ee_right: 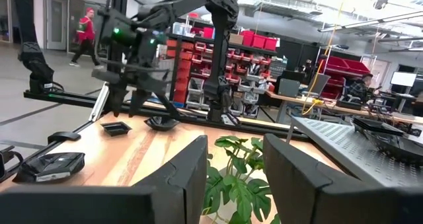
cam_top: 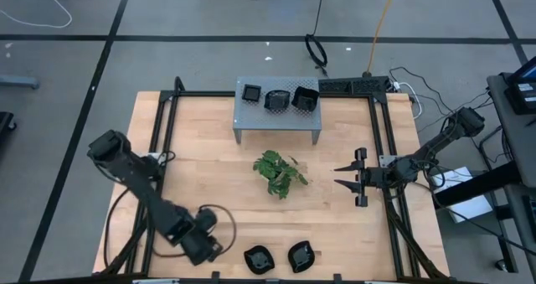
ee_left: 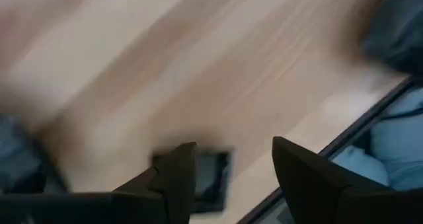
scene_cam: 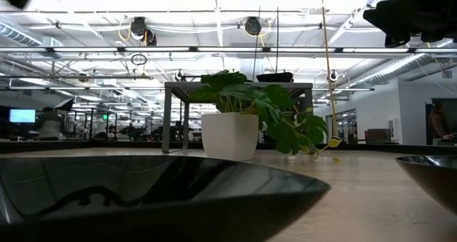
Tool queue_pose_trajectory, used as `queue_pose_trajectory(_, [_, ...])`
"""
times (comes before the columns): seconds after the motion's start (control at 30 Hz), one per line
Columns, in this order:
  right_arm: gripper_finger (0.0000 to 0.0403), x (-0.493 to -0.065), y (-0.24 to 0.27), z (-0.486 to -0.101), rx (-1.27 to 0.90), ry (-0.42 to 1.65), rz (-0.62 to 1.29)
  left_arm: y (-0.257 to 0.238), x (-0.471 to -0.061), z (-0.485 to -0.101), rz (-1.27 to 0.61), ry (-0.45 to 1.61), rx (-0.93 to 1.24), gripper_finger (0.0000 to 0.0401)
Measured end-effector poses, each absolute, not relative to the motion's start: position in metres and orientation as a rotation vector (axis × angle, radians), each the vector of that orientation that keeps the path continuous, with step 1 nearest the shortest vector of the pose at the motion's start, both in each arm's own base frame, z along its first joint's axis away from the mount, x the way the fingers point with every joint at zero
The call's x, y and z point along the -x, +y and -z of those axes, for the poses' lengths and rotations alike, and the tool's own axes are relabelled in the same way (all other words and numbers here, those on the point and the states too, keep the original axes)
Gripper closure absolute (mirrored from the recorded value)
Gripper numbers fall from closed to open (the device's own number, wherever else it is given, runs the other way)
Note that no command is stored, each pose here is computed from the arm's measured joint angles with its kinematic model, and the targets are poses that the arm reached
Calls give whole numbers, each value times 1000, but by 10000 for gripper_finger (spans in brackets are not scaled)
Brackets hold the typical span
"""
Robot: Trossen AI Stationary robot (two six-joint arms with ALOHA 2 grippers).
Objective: Pick & Place Mini shaped plates
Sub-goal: Stack the square black bowl on top of the other square black bowls on the shelf
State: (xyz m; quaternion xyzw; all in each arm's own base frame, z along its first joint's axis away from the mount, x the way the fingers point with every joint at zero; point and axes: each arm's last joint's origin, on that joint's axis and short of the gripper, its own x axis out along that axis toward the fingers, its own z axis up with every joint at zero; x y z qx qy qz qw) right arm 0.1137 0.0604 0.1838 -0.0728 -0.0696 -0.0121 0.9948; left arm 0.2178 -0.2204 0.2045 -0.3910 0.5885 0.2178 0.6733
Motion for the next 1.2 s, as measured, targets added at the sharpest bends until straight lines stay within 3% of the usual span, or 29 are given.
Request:
queue_pose_trajectory(0.27, [268,-114,60,-184,146,-139,24,-233,-180,-176,-585,1408,920,201])
queue_pose_trajectory(0.8, [268,-114,60,-184,146,-139,24,-226,-169,-149,-559,1511,825,205])
queue_pose_trajectory(0.93, [268,-114,60,-184,146,-139,24,-230,-171,-144,-541,1532,828,247])
queue_pose_trajectory(1.2, [268,-114,60,-184,146,-139,24,-234,-180,-145,-411,1547,860,389])
